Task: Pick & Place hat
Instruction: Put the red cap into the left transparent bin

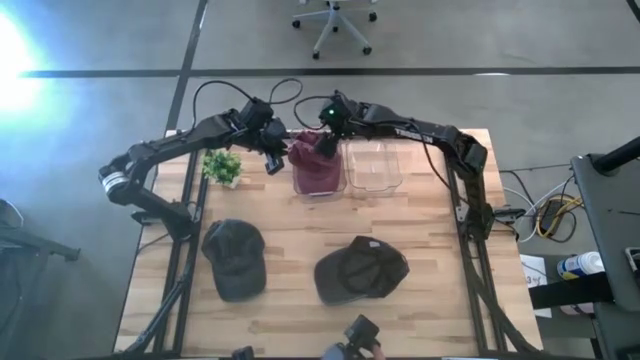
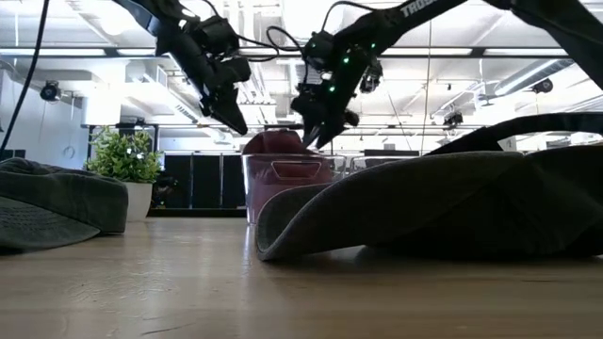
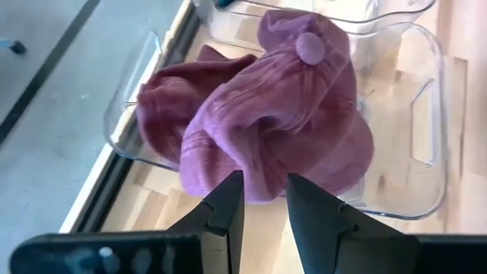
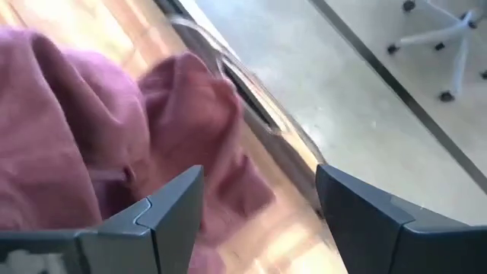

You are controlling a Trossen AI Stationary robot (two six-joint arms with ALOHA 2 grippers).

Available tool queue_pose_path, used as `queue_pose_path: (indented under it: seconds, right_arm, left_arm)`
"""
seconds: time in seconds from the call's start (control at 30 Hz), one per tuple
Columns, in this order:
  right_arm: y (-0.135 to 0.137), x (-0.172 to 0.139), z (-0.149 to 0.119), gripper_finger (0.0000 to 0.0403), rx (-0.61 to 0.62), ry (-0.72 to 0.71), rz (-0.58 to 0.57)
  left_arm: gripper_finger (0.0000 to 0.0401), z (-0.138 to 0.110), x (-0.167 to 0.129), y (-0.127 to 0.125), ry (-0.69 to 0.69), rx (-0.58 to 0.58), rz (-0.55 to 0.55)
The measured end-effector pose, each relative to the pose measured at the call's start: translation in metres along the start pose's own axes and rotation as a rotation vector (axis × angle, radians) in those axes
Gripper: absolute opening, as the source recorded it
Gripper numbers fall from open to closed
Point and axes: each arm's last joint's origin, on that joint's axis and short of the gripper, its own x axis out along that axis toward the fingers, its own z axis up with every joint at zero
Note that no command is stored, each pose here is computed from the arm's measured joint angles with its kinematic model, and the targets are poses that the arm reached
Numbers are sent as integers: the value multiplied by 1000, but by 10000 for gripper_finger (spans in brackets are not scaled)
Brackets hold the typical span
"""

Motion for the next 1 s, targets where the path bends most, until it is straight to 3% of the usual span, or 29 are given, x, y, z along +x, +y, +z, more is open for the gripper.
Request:
queue_pose_path:
  seconds: [0.07, 0.2, 0.33, 0.63, 0.83, 1.0]
  right_arm:
    - [-3, -10, -3, 249, -29, 43, 4]
    - [5, -32, -15, 249, -248, 131, 168]
    - [18, -23, -38, 249, -457, 238, 212]
    - [23, 9, -40, 225, -445, 139, 153]
    - [19, 23, -44, 208, -443, 166, 169]
    - [23, 34, -49, 194, -450, 187, 183]
  left_arm:
    - [94, 0, 3, 0, 7, -3, -5]
    - [94, -2, 10, 1, 24, 2, -10]
    - [94, -4, 18, 2, 50, -3, -20]
    - [94, -1, 30, 1, 19, 15, -53]
    - [94, 8, 41, 5, -71, 35, -45]
    - [94, 2, 65, 7, -34, 25, -83]
